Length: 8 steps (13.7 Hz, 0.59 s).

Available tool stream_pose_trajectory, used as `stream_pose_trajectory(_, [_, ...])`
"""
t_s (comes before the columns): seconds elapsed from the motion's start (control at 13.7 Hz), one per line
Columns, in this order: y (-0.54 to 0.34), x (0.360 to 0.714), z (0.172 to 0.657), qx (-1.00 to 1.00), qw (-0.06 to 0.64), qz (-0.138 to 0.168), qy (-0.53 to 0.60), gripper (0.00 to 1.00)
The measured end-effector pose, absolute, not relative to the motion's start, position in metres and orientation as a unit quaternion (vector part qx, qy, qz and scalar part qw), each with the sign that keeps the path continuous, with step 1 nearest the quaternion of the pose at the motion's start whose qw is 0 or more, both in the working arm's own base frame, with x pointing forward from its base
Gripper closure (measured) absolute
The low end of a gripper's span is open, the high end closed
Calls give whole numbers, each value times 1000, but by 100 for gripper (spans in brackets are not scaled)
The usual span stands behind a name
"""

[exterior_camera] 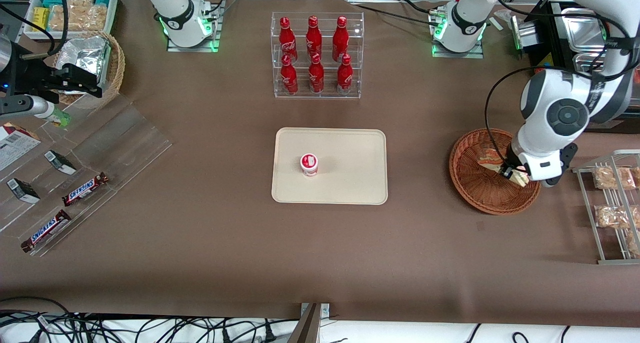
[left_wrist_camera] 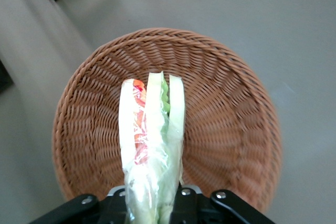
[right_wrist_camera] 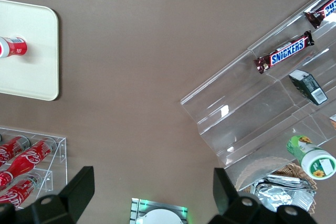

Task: Place sandwich from basket to tray
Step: 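Lift the sandwich and carry it toward the cream tray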

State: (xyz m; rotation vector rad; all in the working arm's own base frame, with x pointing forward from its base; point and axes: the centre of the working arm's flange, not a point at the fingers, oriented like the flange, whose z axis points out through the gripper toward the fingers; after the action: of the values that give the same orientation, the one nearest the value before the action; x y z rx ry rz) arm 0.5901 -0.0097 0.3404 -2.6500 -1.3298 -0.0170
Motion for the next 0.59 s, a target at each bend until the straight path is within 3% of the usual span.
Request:
stream_pose_trajectory(0.37, [-27, 610, 449, -934, 45, 52, -351, 81])
stream_pose_trajectory(0.59, [-73, 609, 483, -958, 24, 55, -281, 81])
